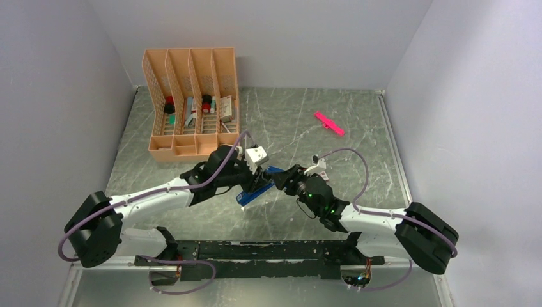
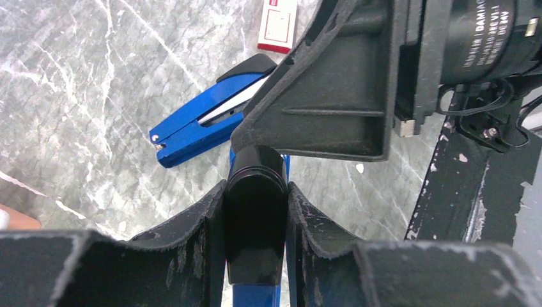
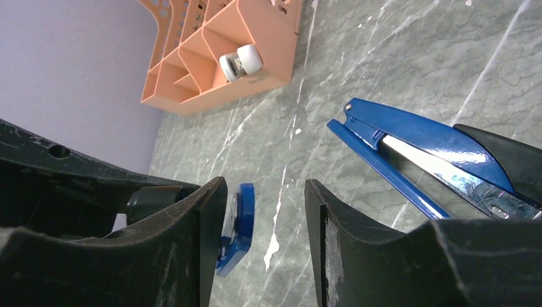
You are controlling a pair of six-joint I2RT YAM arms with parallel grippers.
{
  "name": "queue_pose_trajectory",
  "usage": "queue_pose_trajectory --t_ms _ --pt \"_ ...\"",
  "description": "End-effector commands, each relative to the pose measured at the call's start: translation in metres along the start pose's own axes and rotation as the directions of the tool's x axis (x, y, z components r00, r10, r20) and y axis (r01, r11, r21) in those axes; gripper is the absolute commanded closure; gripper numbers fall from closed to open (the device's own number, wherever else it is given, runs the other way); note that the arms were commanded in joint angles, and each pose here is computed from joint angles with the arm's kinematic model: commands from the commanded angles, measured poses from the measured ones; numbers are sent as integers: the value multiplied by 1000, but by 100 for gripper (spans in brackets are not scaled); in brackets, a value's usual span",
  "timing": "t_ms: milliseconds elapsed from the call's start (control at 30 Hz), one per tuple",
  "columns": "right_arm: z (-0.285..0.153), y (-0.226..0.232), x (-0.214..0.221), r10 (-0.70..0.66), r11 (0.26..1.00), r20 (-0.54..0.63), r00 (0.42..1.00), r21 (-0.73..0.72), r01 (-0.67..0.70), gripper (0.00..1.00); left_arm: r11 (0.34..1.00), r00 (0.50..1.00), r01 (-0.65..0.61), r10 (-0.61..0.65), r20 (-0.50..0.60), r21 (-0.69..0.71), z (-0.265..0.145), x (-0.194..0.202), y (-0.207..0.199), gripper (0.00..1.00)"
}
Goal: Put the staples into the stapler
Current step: Open the stapler at the center of the board.
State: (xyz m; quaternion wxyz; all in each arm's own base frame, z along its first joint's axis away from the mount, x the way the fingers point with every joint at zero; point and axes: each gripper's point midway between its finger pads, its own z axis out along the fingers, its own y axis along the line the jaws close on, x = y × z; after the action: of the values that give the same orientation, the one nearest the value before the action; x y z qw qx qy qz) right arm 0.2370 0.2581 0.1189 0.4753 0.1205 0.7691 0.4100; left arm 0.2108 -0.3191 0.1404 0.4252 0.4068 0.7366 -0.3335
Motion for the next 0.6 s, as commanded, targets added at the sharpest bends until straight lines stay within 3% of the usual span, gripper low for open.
queue_pose_trajectory --t_ms 0,367,567 --pt "4 6 -4 33 999 15 999 -15 -33 48 997 984 -36 24 178 64 -9 -47 -17 93" --pt "7 18 3 23 996 -30 999 -86 -26 49 995 976 -22 0 219 100 -12 -57 -25 93" --pt "5 28 3 22 989 -40 999 -144 -28 61 998 967 2 -20 253 70 -13 -61 -20 93"
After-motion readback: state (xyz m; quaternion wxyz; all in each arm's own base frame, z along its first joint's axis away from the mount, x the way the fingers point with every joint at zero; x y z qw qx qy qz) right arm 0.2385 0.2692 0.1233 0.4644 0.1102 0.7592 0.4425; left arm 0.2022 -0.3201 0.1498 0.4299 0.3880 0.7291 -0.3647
